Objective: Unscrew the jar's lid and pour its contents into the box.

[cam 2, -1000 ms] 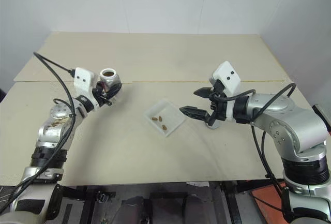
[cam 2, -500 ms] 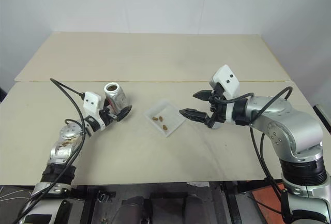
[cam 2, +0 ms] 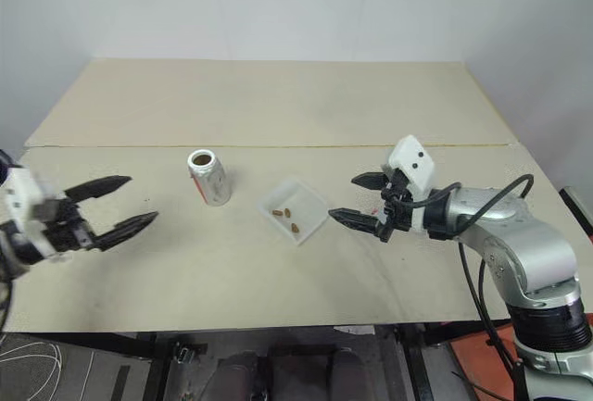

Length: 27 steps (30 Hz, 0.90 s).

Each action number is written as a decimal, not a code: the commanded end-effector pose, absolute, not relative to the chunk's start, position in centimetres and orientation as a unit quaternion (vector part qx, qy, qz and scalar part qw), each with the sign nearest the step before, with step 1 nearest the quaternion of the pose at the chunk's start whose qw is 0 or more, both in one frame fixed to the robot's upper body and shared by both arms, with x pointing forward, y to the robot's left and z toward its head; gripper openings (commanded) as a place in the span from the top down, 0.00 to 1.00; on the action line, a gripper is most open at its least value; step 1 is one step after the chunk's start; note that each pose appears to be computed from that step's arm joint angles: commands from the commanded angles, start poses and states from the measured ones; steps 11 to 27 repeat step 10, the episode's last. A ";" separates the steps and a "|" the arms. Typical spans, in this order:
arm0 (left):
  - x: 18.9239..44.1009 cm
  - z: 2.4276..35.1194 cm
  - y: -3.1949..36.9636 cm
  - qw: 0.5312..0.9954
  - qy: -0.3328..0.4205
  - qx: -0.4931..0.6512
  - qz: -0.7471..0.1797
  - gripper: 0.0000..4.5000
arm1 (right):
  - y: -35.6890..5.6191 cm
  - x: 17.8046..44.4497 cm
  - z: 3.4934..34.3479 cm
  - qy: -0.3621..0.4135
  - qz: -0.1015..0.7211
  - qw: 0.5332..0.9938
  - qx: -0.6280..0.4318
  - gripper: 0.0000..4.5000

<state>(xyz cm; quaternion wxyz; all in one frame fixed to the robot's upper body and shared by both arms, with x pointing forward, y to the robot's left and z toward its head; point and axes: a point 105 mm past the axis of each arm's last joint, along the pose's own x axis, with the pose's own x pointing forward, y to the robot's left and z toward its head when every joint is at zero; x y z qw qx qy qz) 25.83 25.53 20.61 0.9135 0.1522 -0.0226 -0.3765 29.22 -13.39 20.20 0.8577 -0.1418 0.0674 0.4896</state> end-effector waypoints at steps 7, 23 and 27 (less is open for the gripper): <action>23.8 22.5 24.0 0.910 -0.038 0.142 -0.388 0.01 | -13.7 28.5 22.8 0.006 0.502 0.845 -0.181 0.00; 23.7 22.4 23.8 0.911 -0.034 0.139 -0.388 0.01 | -13.8 28.6 22.7 0.007 0.503 0.845 -0.184 0.00; 23.7 22.4 23.8 0.911 -0.034 0.139 -0.388 0.01 | -13.8 28.6 22.7 0.007 0.503 0.845 -0.184 0.00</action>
